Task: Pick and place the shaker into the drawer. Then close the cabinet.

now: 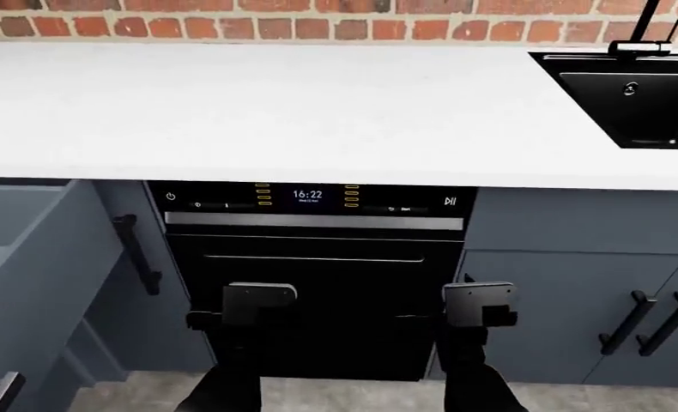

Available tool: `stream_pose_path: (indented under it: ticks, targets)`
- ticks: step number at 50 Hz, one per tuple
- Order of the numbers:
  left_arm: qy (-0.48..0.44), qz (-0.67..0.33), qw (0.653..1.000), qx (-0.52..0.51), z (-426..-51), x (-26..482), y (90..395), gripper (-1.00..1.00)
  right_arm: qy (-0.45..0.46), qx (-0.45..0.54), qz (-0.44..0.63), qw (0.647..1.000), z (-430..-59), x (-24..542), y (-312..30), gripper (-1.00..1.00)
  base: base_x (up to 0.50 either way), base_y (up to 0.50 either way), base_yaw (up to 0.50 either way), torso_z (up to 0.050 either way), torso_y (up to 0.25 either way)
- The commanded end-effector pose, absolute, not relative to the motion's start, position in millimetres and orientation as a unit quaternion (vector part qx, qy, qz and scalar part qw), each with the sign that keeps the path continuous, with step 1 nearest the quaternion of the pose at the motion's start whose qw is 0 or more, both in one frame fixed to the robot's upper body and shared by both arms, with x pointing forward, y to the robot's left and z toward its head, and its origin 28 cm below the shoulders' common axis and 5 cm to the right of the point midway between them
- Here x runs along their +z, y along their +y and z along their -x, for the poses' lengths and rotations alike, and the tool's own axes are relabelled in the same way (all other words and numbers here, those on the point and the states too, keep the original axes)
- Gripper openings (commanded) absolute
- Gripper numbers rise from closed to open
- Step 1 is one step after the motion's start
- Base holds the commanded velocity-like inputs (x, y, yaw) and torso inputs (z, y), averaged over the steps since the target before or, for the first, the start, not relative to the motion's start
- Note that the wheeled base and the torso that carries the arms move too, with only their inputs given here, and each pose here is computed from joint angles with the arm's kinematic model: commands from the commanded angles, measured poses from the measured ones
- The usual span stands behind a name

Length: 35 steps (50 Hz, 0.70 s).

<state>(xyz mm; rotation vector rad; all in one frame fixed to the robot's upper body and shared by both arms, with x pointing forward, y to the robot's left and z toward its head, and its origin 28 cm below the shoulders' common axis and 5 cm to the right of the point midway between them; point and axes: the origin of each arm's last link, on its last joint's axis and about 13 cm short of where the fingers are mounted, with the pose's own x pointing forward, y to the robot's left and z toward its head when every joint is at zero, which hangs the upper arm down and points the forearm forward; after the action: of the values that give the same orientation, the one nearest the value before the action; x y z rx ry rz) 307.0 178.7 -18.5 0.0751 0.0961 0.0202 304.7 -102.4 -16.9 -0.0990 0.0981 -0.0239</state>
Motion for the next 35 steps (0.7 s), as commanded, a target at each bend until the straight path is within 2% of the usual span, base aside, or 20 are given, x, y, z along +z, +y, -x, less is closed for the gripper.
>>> stream_pose_path:
  ticks: [1, 2, 3, 5, 6, 7, 8, 15, 18, 20, 24, 29, 35]
  targets:
    - [0.055, -0.036, 0.998, 0.010, -306, -17, 179, 1.00, 0.049, -0.015, 0.049, 0.998, -304, -17, -103, 1.00, 0.00, 0.00, 0.00, 0.000, 0.000]
    - [0.114, -0.074, 0.990, 0.035, -349, 8, 179, 1.00, 0.094, -0.035, 0.086, 0.991, -348, 7, -111, 1.00, 0.00, 0.00, 0.00, 0.000, 0.000]
    - [-0.065, 0.013, 0.998, 0.001, -245, 24, 174, 1.00, -0.076, -0.013, 0.040, 0.996, -247, 26, -98, 1.00, 0.00, 0.00, 0.00, 0.000, 0.000]
    - [-0.075, -0.008, 0.997, 0.006, -310, 45, 170, 1.00, -0.134, -0.015, 0.041, 0.990, -314, 54, -98, 1.00, 0.00, 0.00, 0.00, 0.000, 0.000]
    - [-0.036, -0.020, 0.999, 0.013, -320, 33, 174, 1.00, -0.092, -0.015, 0.044, 0.995, -322, 40, -98, 1.00, 0.00, 0.00, 0.00, 0.000, 0.000]
    - [0.035, -0.034, 0.999, 0.021, -312, 4, 179, 1.00, -0.016, -0.013, 0.048, 0.999, -314, 8, -100, 1.00, 0.00, 0.00, 0.00, 0.000, 0.000]
    - [0.056, -0.039, 0.997, 0.023, -310, -5, 180, 1.00, 0.045, -0.014, 0.050, 0.998, -303, -15, -102, 1.00, 0.00, 0.00, 0.00, 0.000, 0.000]
    - [0.048, -0.040, 0.998, -0.008, -313, -1, 173, 1.00, 0.054, -0.016, 0.062, 0.996, -298, -11, -108, 1.00, 0.00, 0.00, 0.00, 0.000, 0.000]
    - [0.016, -0.046, 0.998, -0.049, -312, 47, 180, 1.00, 0.053, 0.002, 0.096, 0.994, -290, 31, -125, 1.00, 0.00, 0.00, 0.00, 0.000, 0.000]
    - [-0.035, -0.048, 0.996, -0.062, -311, 94, 189, 1.00, 0.031, 0.013, 0.124, 0.992, -287, 80, -137, 1.00, 0.00, 0.00, 0.00, 0.000, 0.000]
    - [-0.105, -0.082, 0.988, -0.080, -296, 177, 209, 1.00, -0.079, 0.025, 0.170, 0.982, -264, 186, -149, 1.00, 0.00, 0.00, 0.00, 0.000, 0.000]
    - [-0.160, -0.143, 0.973, -0.090, -275, 242, 226, 1.00, -0.117, 0.039, 0.218, 0.968, -250, 246, -160, 1.00, 0.00, 0.00, 0.00, 0.000, 0.000]
    - [-0.225, -0.165, 0.958, -0.065, -264, 301, 244, 1.00, -0.157, 0.033, 0.256, 0.953, -244, 303, -169, 1.00, 0.00, 0.00, 0.00, 0.000, 0.000]
